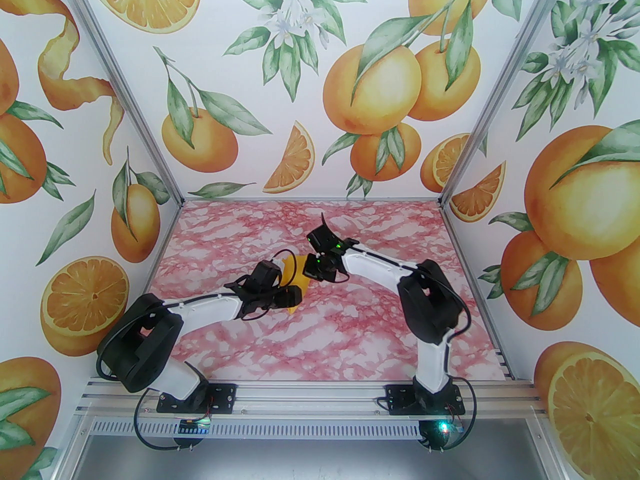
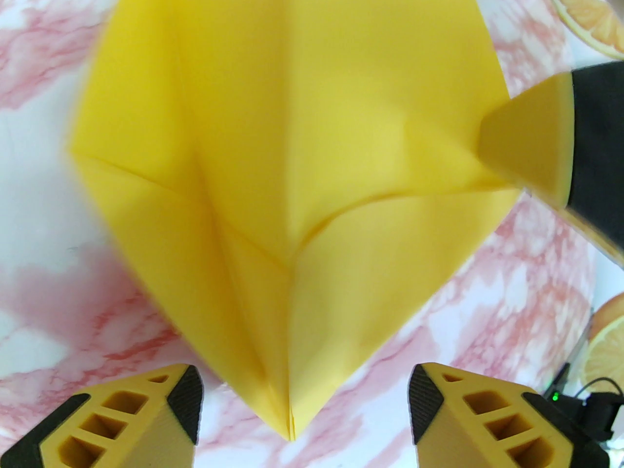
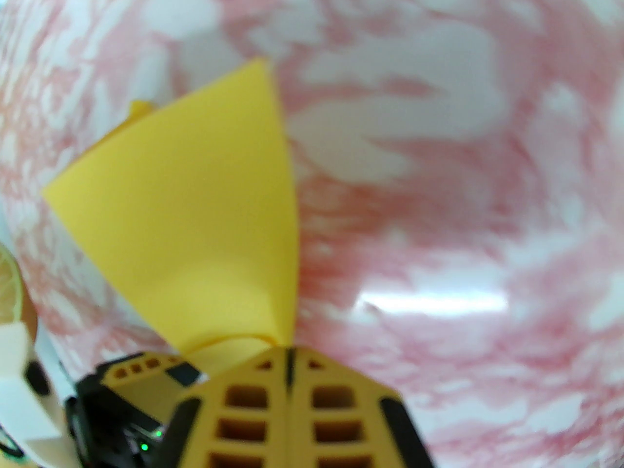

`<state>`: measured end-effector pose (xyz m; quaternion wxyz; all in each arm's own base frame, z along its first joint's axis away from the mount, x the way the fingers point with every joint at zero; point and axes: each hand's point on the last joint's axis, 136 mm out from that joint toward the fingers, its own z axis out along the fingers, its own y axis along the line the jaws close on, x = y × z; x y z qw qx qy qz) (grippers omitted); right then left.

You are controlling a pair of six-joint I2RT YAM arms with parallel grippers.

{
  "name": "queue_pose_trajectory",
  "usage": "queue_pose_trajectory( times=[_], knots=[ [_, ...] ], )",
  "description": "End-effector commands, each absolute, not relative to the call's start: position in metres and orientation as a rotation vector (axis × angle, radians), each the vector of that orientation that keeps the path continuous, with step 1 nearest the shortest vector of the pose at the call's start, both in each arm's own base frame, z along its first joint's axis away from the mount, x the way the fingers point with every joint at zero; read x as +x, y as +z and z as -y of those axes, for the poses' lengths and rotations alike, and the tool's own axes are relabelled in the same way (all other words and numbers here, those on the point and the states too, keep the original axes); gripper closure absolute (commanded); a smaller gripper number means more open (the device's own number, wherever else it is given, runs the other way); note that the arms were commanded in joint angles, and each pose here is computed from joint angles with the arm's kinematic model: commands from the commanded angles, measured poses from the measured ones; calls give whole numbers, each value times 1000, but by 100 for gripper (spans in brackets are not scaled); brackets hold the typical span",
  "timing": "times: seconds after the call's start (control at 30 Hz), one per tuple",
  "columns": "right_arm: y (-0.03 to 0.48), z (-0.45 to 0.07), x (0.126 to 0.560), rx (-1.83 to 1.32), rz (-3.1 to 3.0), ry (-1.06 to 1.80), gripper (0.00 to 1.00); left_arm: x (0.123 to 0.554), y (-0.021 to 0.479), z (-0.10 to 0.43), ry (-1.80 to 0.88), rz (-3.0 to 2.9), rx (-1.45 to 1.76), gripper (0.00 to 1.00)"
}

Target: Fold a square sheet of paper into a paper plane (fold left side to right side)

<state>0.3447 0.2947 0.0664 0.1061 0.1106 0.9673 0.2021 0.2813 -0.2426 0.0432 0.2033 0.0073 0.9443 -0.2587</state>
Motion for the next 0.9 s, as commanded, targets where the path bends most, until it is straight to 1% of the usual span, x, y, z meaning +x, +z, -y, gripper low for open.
queue_pose_trajectory(
  times=[0.0,0.03,0.27,0.5,0.67,0.7,0.73,0.83,0.87],
  knots=[
    [84,-279,343,412,-2780,549,100,291,52,258,-766,-2601,30,21],
    [87,-277,342,416,-2773,545,100,292,51,260,-769,-2605,31,14],
    [89,-281,339,418,-2772,577,100,291,42,275,-808,-2610,76,10],
    [78,-308,339,353,-2820,674,100,290,37,250,-742,-2609,-12,14],
    [74,-314,337,341,-2828,686,100,290,37,240,-750,-2603,-30,16],
    [74,-319,338,330,-2829,693,100,289,39,237,-756,-2596,-27,20],
    [73,-320,339,329,-2830,687,100,288,38,235,-746,-2599,-30,22],
    [71,-321,339,330,-2835,685,100,287,36,236,-742,-2608,-19,21],
    [71,-322,339,327,-2835,688,100,286,36,238,-743,-2606,-8,19]
  ],
)
